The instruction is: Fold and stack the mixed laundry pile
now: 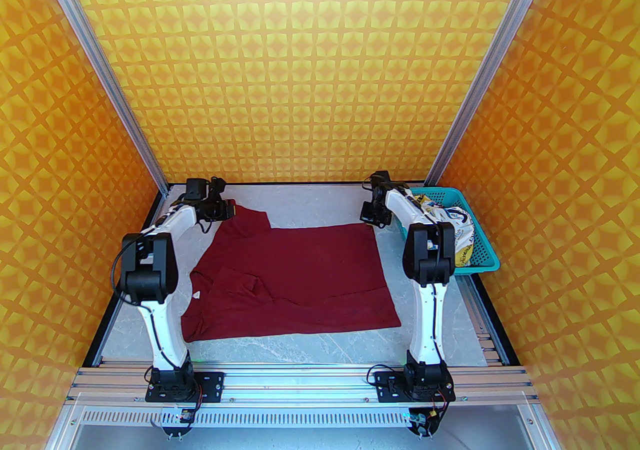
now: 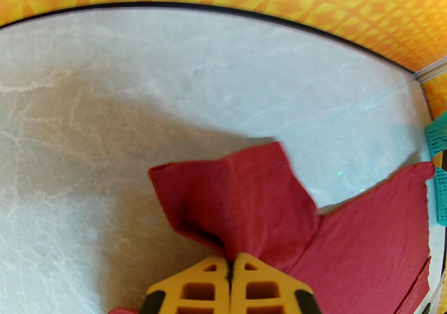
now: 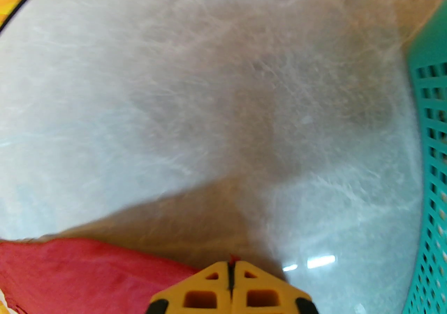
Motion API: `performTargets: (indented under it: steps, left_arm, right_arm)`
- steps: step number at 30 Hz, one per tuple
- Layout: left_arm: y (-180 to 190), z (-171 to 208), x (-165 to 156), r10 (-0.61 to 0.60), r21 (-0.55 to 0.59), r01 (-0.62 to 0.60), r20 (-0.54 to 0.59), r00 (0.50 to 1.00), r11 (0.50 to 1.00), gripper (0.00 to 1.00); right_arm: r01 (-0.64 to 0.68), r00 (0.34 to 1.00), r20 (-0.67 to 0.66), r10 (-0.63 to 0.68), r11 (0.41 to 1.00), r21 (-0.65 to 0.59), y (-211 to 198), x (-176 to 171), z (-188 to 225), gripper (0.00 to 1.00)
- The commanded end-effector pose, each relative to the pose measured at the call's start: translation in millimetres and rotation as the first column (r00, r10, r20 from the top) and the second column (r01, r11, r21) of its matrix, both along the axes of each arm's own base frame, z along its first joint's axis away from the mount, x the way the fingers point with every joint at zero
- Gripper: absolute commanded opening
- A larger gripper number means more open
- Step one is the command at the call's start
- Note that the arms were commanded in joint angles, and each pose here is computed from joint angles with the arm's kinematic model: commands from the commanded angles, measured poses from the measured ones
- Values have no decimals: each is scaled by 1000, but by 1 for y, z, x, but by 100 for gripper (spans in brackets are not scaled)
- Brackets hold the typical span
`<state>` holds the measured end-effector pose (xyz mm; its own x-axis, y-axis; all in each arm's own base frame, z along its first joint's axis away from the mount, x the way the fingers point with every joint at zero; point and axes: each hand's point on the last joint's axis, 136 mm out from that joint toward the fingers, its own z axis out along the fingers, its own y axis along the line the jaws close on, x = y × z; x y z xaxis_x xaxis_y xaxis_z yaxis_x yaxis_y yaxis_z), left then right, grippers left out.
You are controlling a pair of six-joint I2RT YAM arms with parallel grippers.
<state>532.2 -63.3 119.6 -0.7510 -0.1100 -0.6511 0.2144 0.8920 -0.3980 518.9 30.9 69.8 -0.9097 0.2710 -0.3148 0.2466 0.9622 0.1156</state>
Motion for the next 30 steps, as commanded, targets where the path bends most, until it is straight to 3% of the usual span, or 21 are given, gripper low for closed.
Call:
performTargets:
  steps: [1,16,30]
  left_arm:
    - [-3,26,-3,-20,-42,24,106,994,999,0]
    - [-5,52,-53,-28,-71,40,164,986,997,0]
    - [1,52,-102,17,-98,-1,165,986,995,0]
  right_arm:
    - [-7,999,52,6,1000,3,0,-1,19,0]
    - [20,998,64,-22,999,28,-10,-27,38,0]
    - [47,998,49,-51,996,73,-17,-70,34,0]
